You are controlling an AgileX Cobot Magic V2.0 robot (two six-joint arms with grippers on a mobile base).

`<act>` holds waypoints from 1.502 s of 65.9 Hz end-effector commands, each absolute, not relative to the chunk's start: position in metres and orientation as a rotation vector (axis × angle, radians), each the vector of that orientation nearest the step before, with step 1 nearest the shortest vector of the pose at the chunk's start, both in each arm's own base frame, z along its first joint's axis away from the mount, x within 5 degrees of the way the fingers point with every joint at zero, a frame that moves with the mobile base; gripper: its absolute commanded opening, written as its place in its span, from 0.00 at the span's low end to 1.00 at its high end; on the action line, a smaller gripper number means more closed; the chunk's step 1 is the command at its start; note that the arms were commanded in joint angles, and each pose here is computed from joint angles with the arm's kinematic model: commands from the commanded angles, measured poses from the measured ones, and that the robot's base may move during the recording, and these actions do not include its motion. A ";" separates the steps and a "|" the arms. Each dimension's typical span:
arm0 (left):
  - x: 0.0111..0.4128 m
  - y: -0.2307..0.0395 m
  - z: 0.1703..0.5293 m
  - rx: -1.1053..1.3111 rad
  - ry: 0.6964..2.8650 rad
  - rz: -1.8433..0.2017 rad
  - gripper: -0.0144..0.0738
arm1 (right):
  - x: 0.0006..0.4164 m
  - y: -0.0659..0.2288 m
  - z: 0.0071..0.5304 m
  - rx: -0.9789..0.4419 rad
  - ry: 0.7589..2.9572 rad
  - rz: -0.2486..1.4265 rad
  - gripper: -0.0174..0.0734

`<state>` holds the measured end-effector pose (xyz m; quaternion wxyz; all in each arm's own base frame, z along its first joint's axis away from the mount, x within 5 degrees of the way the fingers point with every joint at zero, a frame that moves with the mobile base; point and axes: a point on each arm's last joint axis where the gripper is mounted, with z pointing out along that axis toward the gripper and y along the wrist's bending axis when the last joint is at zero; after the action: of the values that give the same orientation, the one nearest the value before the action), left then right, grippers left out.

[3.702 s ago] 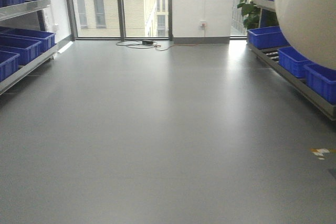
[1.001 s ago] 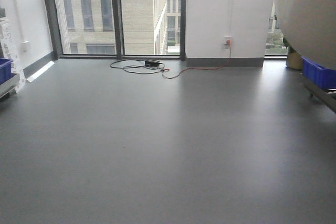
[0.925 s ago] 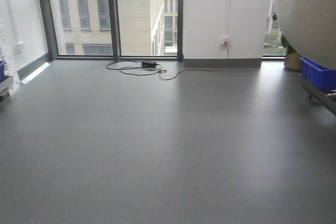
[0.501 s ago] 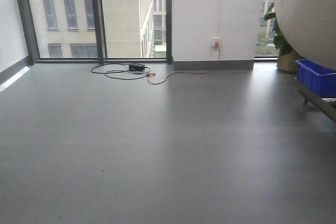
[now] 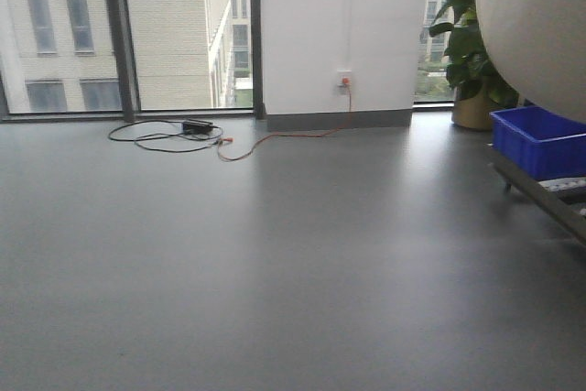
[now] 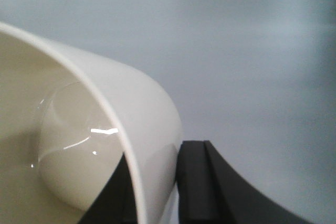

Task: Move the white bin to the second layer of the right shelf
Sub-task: 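Turn toward the roller shelf rack and approach its second layer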

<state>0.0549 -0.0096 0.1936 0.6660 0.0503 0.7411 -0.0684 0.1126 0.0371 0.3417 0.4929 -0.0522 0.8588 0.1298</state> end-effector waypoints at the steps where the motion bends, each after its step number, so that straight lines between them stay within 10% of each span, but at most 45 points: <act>1: 0.055 -0.010 0.193 0.103 1.596 -0.171 0.26 | 0.115 0.037 0.359 -0.123 1.964 0.323 0.25; 99: 0.055 -0.010 0.193 0.103 1.596 -0.171 0.26 | 0.115 0.037 0.359 -0.123 1.964 0.323 0.25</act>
<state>0.0549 -0.0096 0.1936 0.6660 0.0503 0.7411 -0.0684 0.1126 0.0371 0.3417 0.4929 -0.0522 0.8588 0.1298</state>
